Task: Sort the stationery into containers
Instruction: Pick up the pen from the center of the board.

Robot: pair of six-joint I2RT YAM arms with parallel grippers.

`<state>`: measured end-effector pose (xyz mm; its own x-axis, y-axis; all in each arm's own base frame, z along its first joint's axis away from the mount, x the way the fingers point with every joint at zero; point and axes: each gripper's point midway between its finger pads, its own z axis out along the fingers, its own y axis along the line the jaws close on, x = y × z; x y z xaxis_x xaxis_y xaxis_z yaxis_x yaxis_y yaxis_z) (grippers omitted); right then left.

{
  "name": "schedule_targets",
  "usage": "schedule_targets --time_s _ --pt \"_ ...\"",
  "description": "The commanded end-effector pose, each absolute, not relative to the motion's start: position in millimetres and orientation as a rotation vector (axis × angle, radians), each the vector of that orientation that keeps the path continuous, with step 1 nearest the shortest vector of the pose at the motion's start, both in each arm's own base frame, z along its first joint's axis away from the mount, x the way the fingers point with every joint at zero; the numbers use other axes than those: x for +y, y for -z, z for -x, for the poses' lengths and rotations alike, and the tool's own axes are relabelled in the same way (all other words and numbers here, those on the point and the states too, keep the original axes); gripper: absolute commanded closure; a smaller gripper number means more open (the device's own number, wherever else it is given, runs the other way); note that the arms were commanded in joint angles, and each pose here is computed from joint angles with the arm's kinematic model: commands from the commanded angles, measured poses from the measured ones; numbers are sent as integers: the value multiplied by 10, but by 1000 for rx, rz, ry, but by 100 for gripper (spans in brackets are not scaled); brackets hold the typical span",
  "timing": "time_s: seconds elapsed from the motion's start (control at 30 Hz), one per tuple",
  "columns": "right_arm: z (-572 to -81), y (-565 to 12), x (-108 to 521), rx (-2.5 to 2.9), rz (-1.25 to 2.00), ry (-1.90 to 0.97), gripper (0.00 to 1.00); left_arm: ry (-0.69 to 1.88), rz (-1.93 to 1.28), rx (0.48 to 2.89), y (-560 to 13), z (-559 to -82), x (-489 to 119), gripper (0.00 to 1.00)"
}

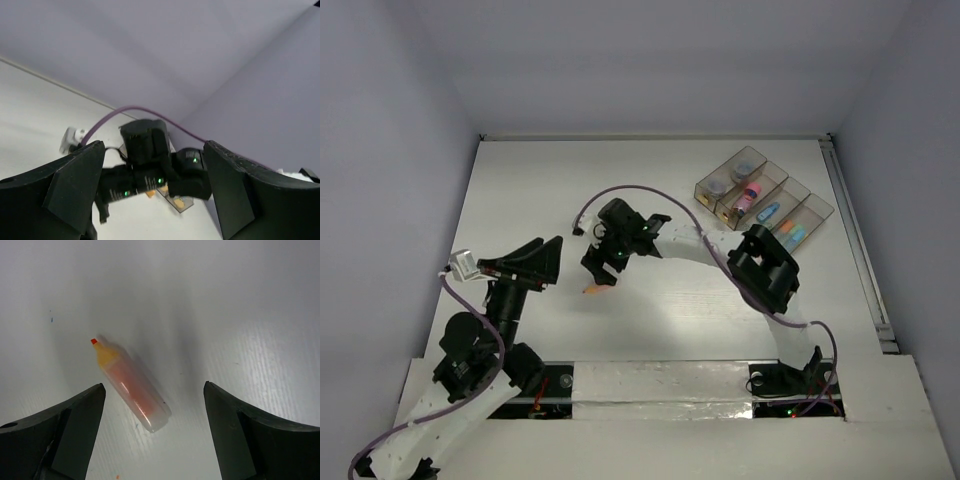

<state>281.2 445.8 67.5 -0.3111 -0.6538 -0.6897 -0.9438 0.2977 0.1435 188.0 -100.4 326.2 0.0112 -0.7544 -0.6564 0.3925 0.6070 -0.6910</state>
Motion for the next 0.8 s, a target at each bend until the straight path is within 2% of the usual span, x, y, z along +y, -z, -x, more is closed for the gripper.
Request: schedule_targets --time_s 0.0,0.1,0.33,0.53,0.63,0.67,0.73,0.77 --pt "-2834 -701 4538 1980 1520 -661 14 870 424 1250 -3399 -1850 -789 22" --pt "-2704 -619 4583 1951 1608 -612 10 866 439 1225 -3520 -1808 -707 22" --pt "-2581 -257 4483 1970 1713 -453 10 843 450 1220 -3539 -1796 -642 23" --pt "-2570 -62 4563 1956 1693 -393 19 831 462 1228 -3516 -1817 -633 23" --pt "-2586 -47 4593 1956 1678 -398 29 826 465 1238 -3486 -1824 -636 23" --pt "-2582 -41 4597 1956 1679 -402 42 828 466 1237 -3486 -1823 -635 23" --pt "-2577 -22 4609 1957 1683 -408 54 830 466 1242 -3464 -1827 -645 23" --pt "-2568 -15 4617 1959 1685 -416 73 829 465 1247 -3446 -1834 -655 23"
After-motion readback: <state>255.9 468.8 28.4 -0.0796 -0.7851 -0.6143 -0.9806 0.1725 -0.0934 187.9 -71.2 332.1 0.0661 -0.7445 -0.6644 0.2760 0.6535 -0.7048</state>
